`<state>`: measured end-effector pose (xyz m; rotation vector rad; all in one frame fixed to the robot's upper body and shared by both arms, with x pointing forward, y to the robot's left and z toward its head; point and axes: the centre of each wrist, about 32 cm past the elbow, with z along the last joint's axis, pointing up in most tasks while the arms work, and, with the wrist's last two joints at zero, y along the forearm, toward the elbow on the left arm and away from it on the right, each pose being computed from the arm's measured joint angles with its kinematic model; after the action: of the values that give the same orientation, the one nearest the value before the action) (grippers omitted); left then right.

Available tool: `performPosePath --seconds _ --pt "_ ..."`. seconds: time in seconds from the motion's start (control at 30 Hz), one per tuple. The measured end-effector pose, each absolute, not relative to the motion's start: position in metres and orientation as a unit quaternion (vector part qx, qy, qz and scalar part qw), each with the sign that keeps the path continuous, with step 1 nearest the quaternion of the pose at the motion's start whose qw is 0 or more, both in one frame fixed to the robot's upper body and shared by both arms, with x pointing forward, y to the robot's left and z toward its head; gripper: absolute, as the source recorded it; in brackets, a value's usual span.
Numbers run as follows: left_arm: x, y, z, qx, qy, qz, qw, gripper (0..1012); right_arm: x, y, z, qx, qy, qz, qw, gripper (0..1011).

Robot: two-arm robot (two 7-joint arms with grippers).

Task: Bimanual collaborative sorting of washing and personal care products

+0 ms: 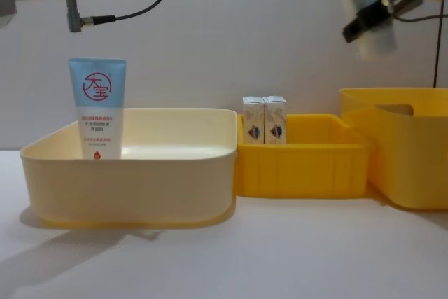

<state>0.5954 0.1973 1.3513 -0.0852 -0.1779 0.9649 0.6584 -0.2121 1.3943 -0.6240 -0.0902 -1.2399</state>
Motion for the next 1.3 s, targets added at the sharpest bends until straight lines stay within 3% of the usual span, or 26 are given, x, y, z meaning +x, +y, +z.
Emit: performPosePath --seconds 1.03,1.3 --pt "0.595 0.197 1.351 -0.041 -0.085 0.463 0.881 1003 0.652 -0.280 1.402 -0.333 0.017 -0.736 0.589 603" --pt "0.595 0.197 1.351 -0.041 -0.085 0.463 0.881 1003 0.655 -0.286 1.404 -0.343 0.025 -0.745 0.571 603"
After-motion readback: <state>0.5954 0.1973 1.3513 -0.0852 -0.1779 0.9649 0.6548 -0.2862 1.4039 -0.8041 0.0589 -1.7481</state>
